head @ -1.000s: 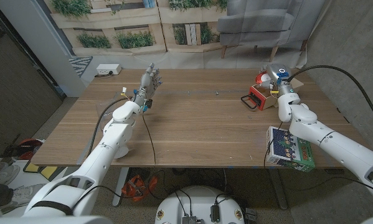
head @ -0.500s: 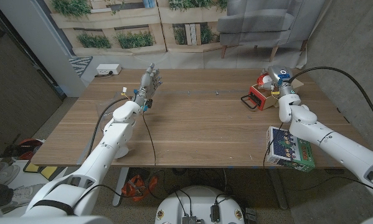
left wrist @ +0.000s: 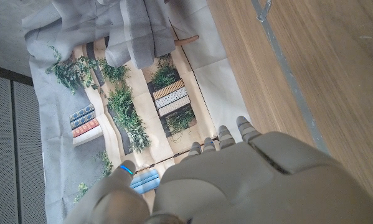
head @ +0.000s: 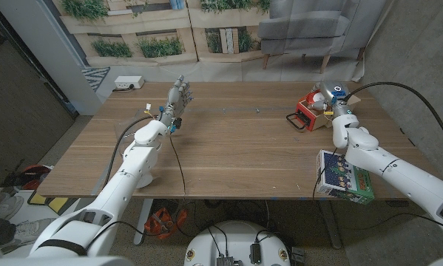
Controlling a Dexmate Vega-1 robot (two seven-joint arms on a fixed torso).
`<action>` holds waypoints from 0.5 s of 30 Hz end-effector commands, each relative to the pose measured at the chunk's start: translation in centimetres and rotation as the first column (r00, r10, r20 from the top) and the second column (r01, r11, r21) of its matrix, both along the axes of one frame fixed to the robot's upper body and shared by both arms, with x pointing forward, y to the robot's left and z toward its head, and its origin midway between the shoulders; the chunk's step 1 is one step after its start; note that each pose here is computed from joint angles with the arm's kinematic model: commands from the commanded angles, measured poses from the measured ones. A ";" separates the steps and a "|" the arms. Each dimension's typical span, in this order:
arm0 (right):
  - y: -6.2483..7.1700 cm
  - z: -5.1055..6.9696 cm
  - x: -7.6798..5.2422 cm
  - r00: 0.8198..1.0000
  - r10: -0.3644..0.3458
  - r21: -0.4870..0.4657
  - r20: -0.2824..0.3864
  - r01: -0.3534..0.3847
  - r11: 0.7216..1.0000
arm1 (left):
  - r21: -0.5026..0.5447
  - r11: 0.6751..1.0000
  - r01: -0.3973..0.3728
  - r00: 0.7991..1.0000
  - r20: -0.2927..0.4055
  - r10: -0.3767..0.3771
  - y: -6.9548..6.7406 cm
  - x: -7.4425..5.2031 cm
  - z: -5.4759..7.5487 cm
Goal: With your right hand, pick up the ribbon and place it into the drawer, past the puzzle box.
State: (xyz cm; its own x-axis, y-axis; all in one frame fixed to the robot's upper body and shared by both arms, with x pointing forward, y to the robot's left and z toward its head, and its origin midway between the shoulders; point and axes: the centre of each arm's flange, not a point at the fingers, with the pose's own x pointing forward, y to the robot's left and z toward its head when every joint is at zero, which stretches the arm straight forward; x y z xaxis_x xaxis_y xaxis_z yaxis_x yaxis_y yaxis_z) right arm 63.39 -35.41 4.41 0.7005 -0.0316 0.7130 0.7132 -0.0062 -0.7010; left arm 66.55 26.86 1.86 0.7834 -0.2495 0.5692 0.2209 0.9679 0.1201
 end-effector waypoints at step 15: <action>0.2 -0.3 -1.1 1.000 -0.004 -0.014 0.008 0.004 1.000 | 0.000 1.000 -0.004 1.000 0.007 0.004 0.2 -0.9 -0.2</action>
State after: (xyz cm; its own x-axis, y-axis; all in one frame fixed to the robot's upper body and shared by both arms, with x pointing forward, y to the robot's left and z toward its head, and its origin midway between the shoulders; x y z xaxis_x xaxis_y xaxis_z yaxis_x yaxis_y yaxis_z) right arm 62.74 -35.44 4.04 0.7050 -0.0269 0.7087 0.7089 -0.0049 -0.7053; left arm 65.96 26.90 1.68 0.7821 -0.2475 0.5719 0.2175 0.9684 0.1217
